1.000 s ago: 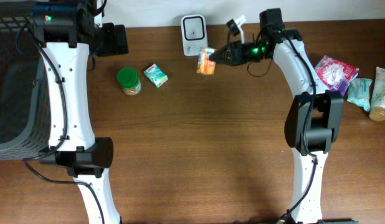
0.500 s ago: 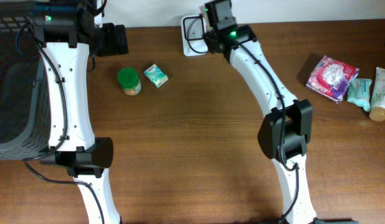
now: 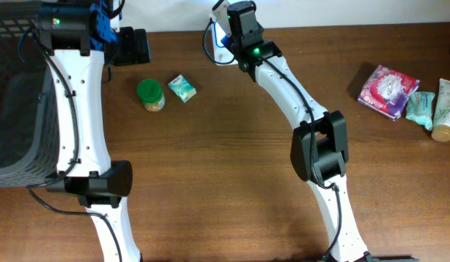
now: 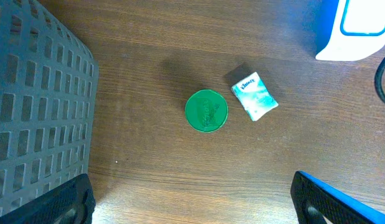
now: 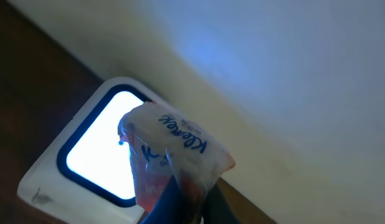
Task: Scan the item barcode
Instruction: 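Carry the orange pack to the right table edge and release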
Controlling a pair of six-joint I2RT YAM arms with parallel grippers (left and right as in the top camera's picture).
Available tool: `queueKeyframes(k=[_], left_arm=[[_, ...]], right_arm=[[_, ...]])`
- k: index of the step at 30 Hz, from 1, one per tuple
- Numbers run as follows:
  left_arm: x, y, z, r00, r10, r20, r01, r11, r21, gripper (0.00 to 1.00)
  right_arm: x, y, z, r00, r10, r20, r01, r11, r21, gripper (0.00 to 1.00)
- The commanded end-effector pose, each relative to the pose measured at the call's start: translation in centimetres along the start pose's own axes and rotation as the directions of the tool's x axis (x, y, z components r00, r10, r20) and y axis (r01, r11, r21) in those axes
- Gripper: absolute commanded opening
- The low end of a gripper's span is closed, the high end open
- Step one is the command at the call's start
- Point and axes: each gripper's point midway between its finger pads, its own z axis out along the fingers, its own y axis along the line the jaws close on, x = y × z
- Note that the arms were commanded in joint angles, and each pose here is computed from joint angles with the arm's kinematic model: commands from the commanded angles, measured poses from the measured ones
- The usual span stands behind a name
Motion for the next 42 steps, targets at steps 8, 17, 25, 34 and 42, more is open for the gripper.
queueKeyframes(k=[8,17,25,34,42], left_arm=[[-0.3,0.4,-0.8,1.000,-0.001,0.022,0.002,1.000,-0.007,0.99],[-0.3,0.4,-0.8,1.000,-0.002,0.022,0.002,1.000,-0.007,0.99],[-0.3,0.4,-0.8,1.000,-0.002,0.022,0.002,1.000,-0.007,0.99],[-0.3,0.4,-0.8,1.000,-0.002,0.022,0.002,1.000,-0.007,0.99],[-0.3,0.4,-0.8,1.000,-0.002,0.022,0.002,1.000,-0.007,0.99]], right_arm=[[15.2,-21.1,-8.5,0.633,0.748,-0.201,-0.622,0.645,0.443,0.04],[38.3,-29.8,-19.8,0.176,0.920,-0.351,-0.501,0.391,0.772,0.04],[43.8,-29.8,-20.9,0.029,0.943,-0.332,-0.598,0.282,0.750,0.04],[43.6,-28.2,-20.9,0.012,0.930,-0.367,-0.634,0.291,0.716,0.77],[30.3,-30.9,-29.3,0.114,0.974,-0.198,-0.753,0.214,0.622,0.99]])
